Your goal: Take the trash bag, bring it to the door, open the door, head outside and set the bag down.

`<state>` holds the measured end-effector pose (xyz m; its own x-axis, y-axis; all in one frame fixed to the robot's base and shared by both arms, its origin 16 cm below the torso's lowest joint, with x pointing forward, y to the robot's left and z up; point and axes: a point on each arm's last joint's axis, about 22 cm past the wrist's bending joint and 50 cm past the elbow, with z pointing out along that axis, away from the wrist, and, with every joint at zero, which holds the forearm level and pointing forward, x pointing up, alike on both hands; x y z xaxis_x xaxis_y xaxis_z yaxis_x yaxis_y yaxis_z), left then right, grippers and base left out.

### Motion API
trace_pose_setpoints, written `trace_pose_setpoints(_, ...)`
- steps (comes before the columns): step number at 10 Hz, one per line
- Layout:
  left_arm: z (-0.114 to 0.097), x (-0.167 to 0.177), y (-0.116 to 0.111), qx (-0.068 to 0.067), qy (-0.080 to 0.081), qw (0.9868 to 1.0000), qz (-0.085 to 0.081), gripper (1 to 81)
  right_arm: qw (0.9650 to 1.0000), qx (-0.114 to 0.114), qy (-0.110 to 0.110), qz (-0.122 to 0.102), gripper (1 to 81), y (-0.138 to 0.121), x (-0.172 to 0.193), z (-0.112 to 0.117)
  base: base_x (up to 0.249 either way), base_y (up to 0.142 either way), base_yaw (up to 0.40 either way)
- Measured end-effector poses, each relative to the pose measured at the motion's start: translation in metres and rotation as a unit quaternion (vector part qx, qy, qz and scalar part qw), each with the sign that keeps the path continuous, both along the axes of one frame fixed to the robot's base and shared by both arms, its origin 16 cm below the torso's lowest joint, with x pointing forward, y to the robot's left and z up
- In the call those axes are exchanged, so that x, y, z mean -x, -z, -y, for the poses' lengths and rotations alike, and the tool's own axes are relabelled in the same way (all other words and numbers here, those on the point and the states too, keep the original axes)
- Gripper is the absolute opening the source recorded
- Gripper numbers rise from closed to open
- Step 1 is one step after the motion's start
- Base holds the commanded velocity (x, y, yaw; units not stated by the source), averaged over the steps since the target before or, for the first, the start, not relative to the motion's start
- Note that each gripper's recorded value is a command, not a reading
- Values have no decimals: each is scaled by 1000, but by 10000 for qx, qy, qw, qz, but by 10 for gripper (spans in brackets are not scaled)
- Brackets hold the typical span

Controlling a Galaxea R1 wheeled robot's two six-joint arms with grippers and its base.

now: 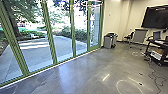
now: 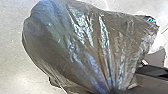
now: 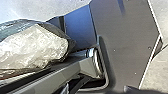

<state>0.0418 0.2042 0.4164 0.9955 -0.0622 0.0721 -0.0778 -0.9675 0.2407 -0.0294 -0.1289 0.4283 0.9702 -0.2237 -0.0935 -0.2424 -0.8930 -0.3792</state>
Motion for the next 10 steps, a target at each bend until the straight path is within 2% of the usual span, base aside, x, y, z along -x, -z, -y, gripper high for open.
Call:
trace_pose_setpoints(6,-1,-1,0,-10,-4,10000,10,10,10000,-5,-4,-4,811,0,2,-1,0,0,-156)
trace_pose_setpoints(10,-2,2,0,-15,-3,10000,-11,10,10000,-15,-3,0,811,0,1,-4,0,0,0)
